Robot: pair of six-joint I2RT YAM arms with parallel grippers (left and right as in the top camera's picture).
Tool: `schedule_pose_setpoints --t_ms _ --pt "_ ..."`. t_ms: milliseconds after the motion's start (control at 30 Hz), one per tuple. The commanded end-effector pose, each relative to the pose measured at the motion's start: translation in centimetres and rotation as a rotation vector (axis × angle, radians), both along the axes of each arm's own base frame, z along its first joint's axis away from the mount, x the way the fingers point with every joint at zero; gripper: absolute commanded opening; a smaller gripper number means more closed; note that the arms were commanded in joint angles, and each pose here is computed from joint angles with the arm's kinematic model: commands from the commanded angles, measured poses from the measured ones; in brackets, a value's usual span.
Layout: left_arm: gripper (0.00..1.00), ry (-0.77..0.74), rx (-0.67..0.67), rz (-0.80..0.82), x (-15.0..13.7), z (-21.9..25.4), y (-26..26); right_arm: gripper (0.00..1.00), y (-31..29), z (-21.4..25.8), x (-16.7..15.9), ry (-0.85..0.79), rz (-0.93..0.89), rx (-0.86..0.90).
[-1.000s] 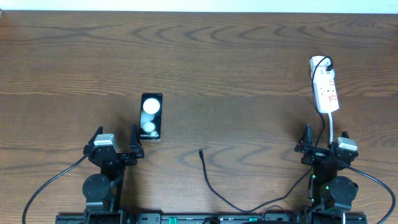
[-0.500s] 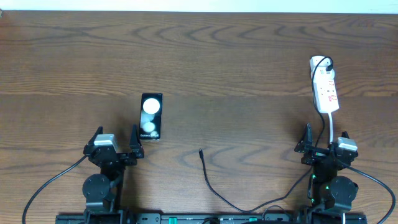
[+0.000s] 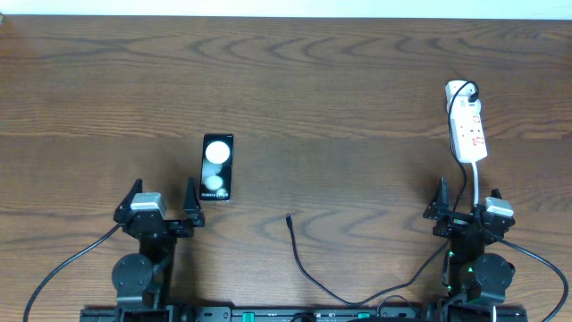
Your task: Plug charger to phone and switch on socket
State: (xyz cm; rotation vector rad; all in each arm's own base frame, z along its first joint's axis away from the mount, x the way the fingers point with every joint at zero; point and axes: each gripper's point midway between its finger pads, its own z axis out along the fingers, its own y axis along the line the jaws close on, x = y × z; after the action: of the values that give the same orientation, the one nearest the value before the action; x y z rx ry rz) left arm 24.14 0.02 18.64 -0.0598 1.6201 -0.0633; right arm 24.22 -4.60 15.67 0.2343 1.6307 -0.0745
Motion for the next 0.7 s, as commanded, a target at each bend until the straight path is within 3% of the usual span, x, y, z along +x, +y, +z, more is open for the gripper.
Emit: schedule_pose_setpoints --t_ms 0,267,667 --pt "0.94 -0.019 0.037 0.013 0.0 2.0 0.3 0.99 -0.3 -0.1 -0.1 0.002 -0.014 -0.006" --pt "0.94 0.07 0.108 0.009 1.7 4.3 0.4 0.99 -0.3 -0.1 -0.1 0.002 -0.014 -0.006" --pt "0.94 0.393 0.129 -0.016 9.8 6.2 0.5 0.99 -0.3 -0.1 -0.1 0.002 -0.014 -0.006"
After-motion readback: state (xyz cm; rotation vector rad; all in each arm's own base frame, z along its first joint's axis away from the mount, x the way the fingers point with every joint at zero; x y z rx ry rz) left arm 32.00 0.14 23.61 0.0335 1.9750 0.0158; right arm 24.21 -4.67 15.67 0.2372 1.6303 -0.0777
